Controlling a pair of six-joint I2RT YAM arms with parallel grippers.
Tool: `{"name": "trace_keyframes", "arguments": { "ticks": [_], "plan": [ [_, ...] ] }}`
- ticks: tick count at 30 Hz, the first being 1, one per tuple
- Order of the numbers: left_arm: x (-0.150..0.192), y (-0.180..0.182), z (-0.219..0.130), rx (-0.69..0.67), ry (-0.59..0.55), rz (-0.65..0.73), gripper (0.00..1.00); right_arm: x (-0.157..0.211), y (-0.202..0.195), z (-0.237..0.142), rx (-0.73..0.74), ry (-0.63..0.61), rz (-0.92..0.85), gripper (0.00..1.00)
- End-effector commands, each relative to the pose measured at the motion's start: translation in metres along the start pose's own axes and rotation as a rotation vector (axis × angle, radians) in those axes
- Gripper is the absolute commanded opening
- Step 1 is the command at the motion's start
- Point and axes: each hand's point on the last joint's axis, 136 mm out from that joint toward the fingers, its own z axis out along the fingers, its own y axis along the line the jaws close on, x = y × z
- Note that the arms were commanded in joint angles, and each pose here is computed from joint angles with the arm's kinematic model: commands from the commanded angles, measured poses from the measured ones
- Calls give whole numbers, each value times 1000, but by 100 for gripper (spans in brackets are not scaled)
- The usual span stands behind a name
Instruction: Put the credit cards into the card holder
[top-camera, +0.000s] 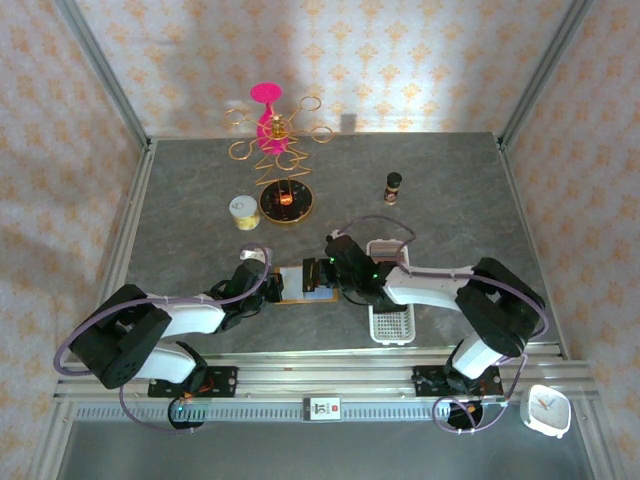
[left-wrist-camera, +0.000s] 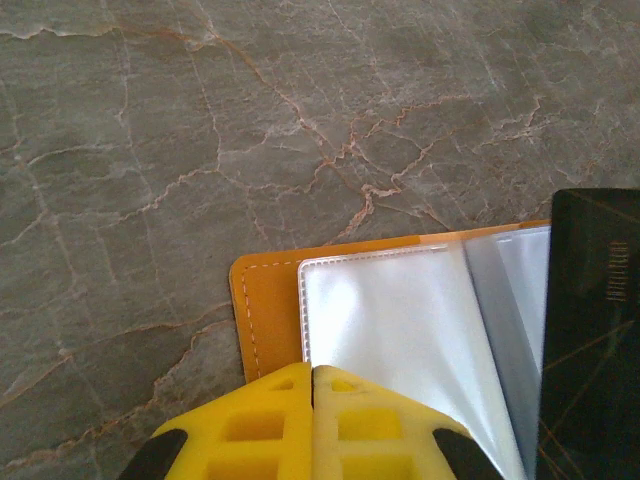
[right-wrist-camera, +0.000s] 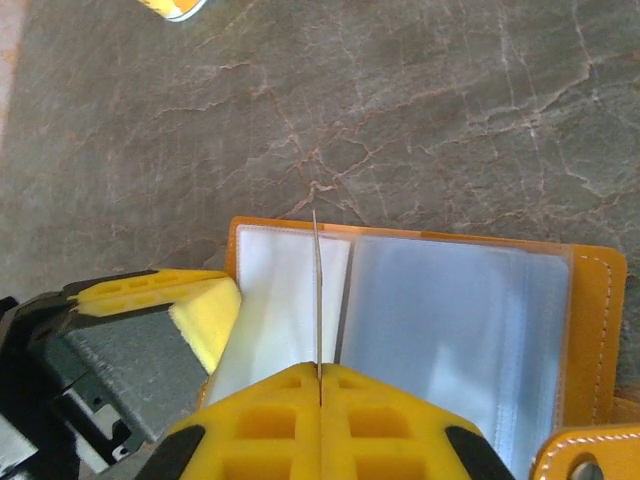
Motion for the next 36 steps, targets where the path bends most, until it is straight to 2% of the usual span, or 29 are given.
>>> {"name": "trace_keyframes", "arguments": {
  "ticks": [1,20,36],
  "plan": [
    [0,3,-2,-22,-5,27,4,-11,8,3,-7,-40,32,0],
    [1,2,-2,-18,-6,28,4,9,-14,7,36,7,91,0],
    [1,1,-2,-13,-5,28,3,14,2,10,-78,20,177,0]
  ]
}}
